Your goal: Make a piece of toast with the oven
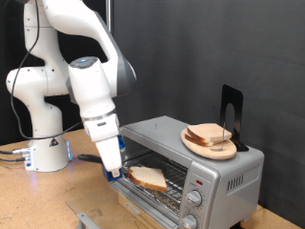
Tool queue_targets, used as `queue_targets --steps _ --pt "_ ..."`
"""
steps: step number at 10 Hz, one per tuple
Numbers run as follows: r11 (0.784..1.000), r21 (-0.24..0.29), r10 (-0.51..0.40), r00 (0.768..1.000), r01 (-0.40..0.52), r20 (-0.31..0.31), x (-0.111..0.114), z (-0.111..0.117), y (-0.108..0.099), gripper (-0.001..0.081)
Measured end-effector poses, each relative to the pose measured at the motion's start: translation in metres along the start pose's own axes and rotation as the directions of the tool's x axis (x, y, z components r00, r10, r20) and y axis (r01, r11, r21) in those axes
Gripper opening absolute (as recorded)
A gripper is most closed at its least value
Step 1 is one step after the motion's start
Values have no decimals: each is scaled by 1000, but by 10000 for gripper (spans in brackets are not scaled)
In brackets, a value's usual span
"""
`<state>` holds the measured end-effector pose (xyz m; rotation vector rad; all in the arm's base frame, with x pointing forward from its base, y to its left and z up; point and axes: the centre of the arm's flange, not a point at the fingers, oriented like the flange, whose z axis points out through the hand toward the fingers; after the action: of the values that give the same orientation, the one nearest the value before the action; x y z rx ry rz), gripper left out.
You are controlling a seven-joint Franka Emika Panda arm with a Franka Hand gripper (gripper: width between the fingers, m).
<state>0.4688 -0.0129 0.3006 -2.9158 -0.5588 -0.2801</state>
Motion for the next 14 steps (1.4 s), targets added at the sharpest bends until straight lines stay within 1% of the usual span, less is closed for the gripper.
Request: queue_targets --steps 2,3,5,7,10,12,14 --pt "1000 1 -22 1000 22 -4 3 -7 -10 475" --pt "1000 4 -28 1000 28 -1 0 -12 -13 475" --pt "999 5 -36 999 36 27 -11 -17 -16 475" --pt "1000 -3 -3 998 3 65 -24 -17 -12 475" --pt "998 4 56 992 -57 112 -43 -13 2 475" --pt "997 5 80 990 -81 119 -53 -11 10 475" --pt "995 9 94 989 -95 115 -55 -11 14 475"
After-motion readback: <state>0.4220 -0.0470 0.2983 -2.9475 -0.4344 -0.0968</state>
